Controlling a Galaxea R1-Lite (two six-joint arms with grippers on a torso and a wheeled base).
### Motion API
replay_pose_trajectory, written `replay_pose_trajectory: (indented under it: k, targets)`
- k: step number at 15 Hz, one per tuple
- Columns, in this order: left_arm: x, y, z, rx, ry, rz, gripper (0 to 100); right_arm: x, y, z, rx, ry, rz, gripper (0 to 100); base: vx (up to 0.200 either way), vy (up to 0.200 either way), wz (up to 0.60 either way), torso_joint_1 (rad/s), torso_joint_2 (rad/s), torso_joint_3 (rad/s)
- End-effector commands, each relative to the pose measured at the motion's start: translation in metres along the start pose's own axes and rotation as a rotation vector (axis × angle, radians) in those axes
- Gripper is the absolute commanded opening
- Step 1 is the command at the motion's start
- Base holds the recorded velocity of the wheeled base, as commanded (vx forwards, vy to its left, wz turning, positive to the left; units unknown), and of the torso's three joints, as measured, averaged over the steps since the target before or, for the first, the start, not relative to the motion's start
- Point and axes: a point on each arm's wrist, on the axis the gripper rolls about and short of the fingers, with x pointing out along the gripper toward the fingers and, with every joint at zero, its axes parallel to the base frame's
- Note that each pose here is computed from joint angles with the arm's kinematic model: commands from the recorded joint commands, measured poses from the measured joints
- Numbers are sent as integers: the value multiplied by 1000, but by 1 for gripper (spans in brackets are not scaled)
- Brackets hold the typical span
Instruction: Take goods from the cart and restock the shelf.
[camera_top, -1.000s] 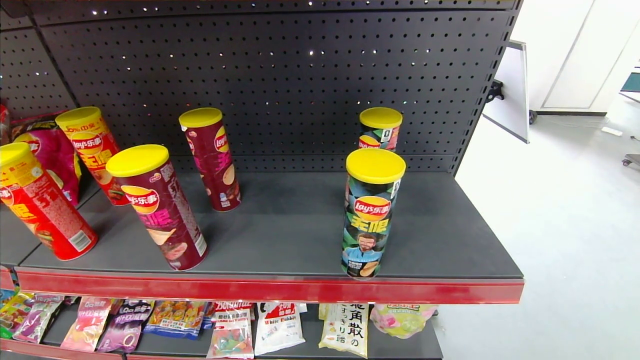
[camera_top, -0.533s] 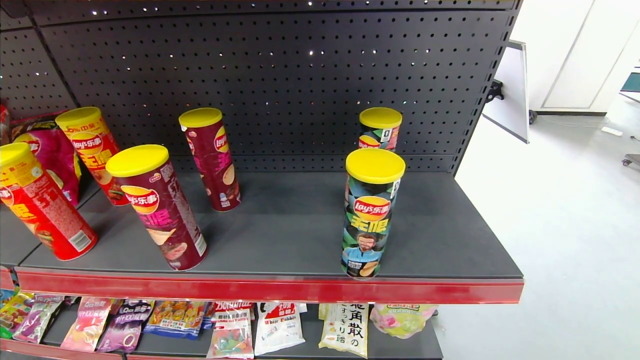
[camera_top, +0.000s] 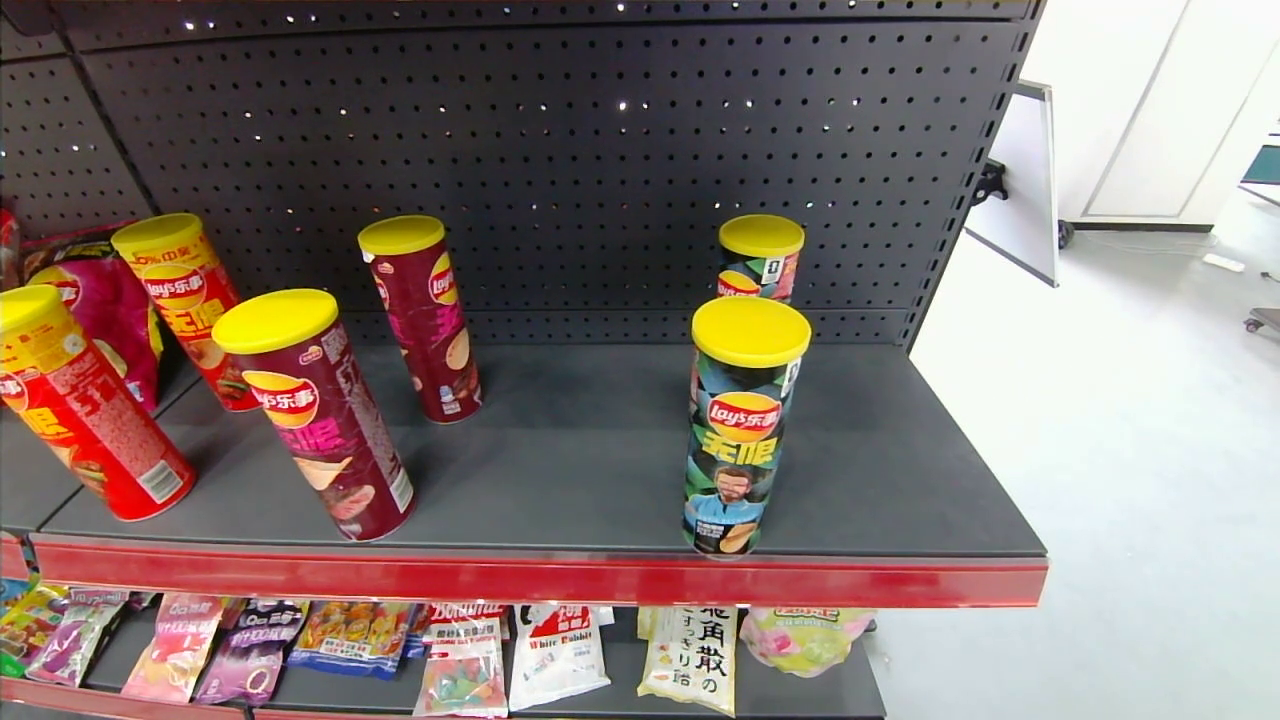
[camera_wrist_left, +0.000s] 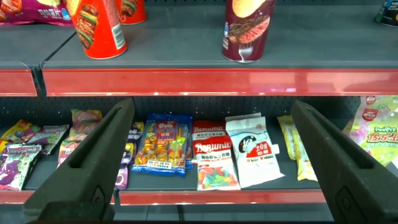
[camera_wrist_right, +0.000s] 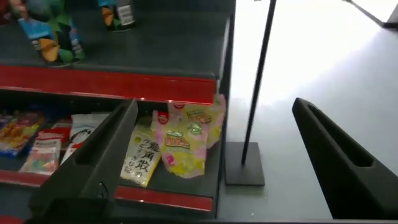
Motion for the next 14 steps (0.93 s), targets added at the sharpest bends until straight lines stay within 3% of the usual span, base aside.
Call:
replay_pose_trajectory:
  k: [1,10,14]
  targets:
    - [0,0,0,0,1,0,100,0,-1,-4,-11,21,-33,100,0,0,0,0,0,0]
    - [0,0,0,0,1,-1,100,0,-1,-6,29,43,-33,100,0,0,0,0,0,0]
    - [0,0,0,0,1,0,100,0,-1,-7,29,45,-33,100,-200,0,0,10,2,0]
